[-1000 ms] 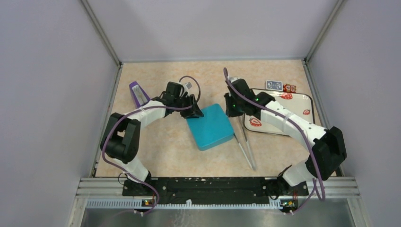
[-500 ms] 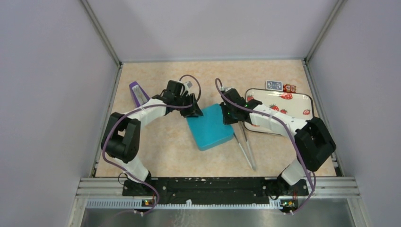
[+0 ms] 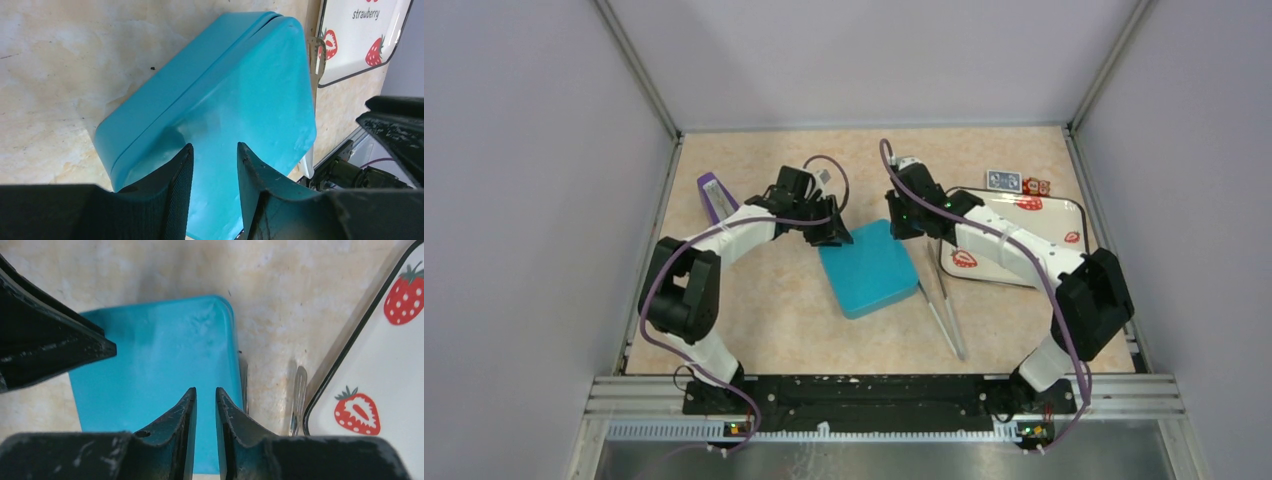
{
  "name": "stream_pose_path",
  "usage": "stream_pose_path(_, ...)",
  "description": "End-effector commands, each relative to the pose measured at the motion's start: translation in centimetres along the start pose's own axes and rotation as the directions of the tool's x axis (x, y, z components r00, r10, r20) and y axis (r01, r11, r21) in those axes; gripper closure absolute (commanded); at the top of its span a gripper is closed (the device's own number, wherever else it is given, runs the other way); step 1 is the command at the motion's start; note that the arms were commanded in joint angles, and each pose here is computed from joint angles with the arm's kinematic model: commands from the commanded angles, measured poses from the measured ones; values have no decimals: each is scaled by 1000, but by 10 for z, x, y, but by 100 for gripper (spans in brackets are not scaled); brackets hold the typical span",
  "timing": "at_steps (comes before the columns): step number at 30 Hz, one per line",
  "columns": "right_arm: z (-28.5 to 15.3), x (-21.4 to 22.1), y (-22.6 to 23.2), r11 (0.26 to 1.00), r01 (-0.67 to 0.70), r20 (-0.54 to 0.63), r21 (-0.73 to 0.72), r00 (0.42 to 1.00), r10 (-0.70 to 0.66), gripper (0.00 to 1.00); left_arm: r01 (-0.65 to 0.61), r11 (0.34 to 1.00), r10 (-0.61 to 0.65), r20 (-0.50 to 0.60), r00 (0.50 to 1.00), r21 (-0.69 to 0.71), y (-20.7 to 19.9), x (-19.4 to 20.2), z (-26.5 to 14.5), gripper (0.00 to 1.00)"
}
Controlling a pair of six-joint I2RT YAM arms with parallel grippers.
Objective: Pack the chocolate
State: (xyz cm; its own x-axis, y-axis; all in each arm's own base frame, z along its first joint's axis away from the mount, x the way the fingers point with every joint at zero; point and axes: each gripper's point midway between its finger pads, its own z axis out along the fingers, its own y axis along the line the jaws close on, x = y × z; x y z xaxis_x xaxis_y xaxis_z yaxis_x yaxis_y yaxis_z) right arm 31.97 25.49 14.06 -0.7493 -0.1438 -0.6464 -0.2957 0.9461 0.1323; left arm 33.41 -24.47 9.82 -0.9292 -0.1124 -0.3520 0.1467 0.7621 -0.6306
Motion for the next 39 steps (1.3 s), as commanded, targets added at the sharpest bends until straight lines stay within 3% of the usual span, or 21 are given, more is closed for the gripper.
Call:
stream_pose_path(1,4,-39,-3,1000,-14,76,-4,997,15,80,-78,996,74,113,991,33,-34,-31,-34,56)
stream_pose_path(6,17,-51,-4,1000,-19,70,-11,997,20,82,-110,994,104,188,977,21,-48,-43,-65,54)
stream_pose_path(14,42,-50,2,999,-16,32,-28,999,17,86,-78,997,81,261,962,-23,-34,-45,-97,50)
stream_pose_path(23,50,-50,5,999,-15,20,-35,1000,16,91,10,996,14,247,969,-93,2,-30,-106,48)
stream_pose_path(34,38,-72,13,998,-16,63,-62,998,20,91,14,994,15,264,964,-109,6,-25,-117,46)
stream_pose_path(39,60,-45,9,998,-17,6,-65,1000,17,91,13,993,18,262,965,-119,9,-24,-118,46)
